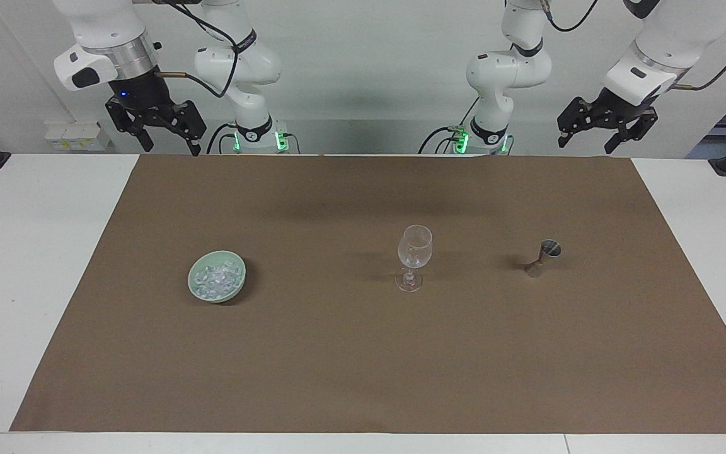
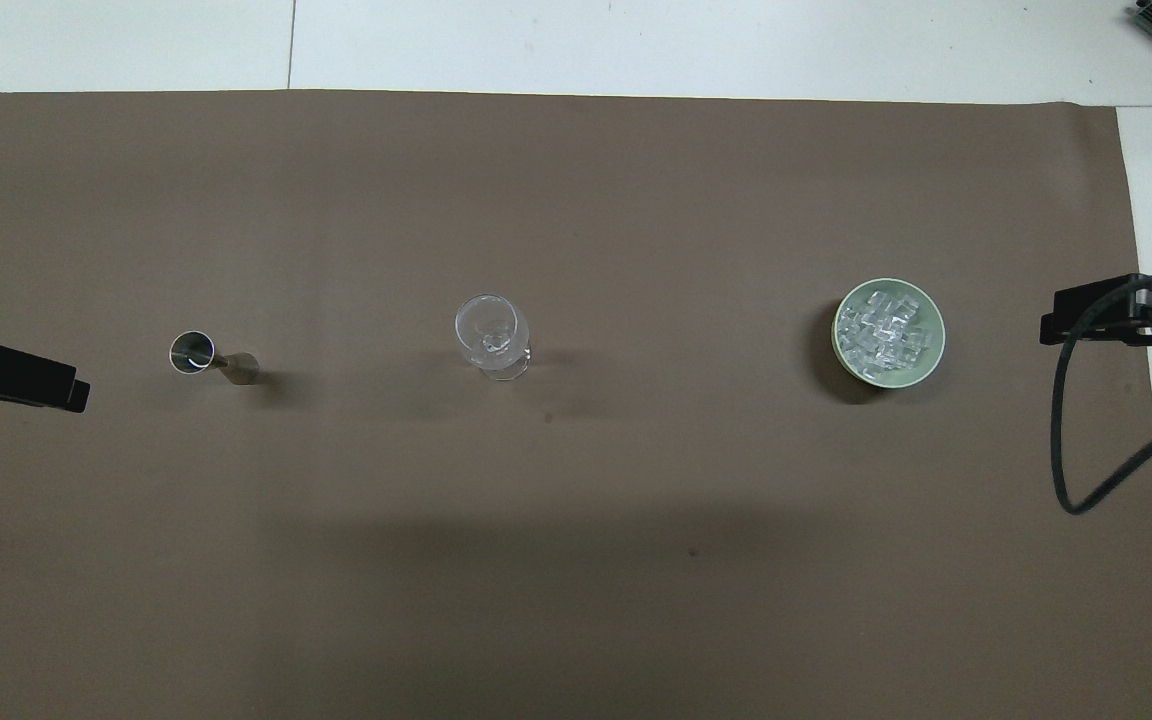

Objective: Pour wine and add ice with both arms

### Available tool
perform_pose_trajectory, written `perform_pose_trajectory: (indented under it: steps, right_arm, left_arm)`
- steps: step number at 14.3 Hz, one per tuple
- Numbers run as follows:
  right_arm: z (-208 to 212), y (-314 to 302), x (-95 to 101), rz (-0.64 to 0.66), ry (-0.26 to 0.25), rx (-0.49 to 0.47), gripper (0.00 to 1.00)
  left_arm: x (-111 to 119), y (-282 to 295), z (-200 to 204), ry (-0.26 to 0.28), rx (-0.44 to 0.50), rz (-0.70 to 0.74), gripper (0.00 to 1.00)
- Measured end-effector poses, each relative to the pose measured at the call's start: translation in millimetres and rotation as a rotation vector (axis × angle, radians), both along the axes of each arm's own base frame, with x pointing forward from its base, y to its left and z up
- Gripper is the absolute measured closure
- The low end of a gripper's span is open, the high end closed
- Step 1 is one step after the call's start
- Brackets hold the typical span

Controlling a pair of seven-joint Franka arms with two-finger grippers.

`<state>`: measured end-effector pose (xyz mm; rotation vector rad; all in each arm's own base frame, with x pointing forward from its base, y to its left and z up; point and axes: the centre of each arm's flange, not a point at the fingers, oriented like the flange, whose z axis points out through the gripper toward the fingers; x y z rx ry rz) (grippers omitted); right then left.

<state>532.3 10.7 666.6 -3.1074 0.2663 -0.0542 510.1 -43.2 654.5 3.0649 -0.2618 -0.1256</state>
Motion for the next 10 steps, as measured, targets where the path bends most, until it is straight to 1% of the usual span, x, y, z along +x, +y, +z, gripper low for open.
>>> perform_pose_trajectory:
  steps: [5, 10]
  right_arm:
    - [0.0, 0.0, 0.0, 0.0, 0.0, 0.0, 0.0]
    - [0.0, 0.0, 0.0, 0.0, 0.0, 0.0, 0.0]
  left_arm:
    - [-0.6, -0.1, -1.8, 0.007, 0.001, 0.0, 0.0]
    - [-3.6, 1.6, -4.0, 0.028, 0.003, 0.008, 0.0]
